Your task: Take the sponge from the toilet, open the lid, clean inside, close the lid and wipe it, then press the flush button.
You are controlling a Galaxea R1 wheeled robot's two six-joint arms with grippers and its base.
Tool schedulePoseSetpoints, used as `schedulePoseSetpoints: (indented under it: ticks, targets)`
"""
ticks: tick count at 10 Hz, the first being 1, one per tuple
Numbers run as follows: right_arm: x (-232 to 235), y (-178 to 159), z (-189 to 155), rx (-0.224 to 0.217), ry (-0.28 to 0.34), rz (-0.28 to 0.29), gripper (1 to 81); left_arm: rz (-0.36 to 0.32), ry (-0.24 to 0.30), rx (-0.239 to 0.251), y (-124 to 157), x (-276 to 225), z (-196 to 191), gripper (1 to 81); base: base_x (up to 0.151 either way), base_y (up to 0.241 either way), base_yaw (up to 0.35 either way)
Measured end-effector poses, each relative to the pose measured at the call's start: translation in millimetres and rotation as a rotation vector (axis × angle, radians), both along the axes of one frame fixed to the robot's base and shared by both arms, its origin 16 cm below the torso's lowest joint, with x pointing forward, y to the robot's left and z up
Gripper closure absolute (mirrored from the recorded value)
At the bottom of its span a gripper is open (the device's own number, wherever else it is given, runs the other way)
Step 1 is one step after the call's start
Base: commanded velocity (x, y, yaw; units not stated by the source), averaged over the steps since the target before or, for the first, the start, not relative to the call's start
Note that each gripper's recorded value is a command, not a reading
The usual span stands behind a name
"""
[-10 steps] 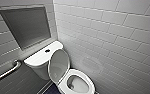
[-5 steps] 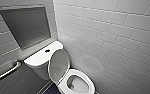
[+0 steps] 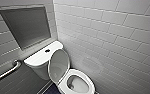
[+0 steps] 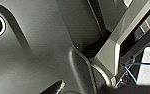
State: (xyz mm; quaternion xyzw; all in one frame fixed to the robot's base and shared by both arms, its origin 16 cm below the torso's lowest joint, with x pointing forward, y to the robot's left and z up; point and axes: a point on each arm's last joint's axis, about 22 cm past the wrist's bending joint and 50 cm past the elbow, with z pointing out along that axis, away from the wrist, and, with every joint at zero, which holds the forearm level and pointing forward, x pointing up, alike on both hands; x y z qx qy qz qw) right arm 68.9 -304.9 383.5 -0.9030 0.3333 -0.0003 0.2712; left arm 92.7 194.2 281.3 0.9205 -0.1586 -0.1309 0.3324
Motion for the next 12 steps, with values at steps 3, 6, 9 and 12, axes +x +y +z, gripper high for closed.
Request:
schedulePoseSetpoints:
  ticks: [3, 6, 9, 12]
  targets:
    - [98, -2, 14, 0.017, -0.164, 0.004, 81.1, 0.014, 0.002, -0.003, -15, -1, -5, 1.0, 0.0, 0.0, 0.0]
    - [193, -5, 31, 0.034, -0.296, 0.012, 81.1, 0.02, 0.003, -0.024, -33, -2, -5, 1.0, 0.0, 0.0, 0.0]
    - [315, -14, 60, 0.045, -0.419, 0.041, 81.1, 0.021, 0.008, -0.023, -34, -6, -5, 1.0, 0.0, 0.0, 0.0]
    - [403, -17, 87, 0.045, -0.46, 0.095, 81.1, 0.021, 0.044, -0.008, -24, -32, 0, 1.0, 0.0, 0.0, 0.0]
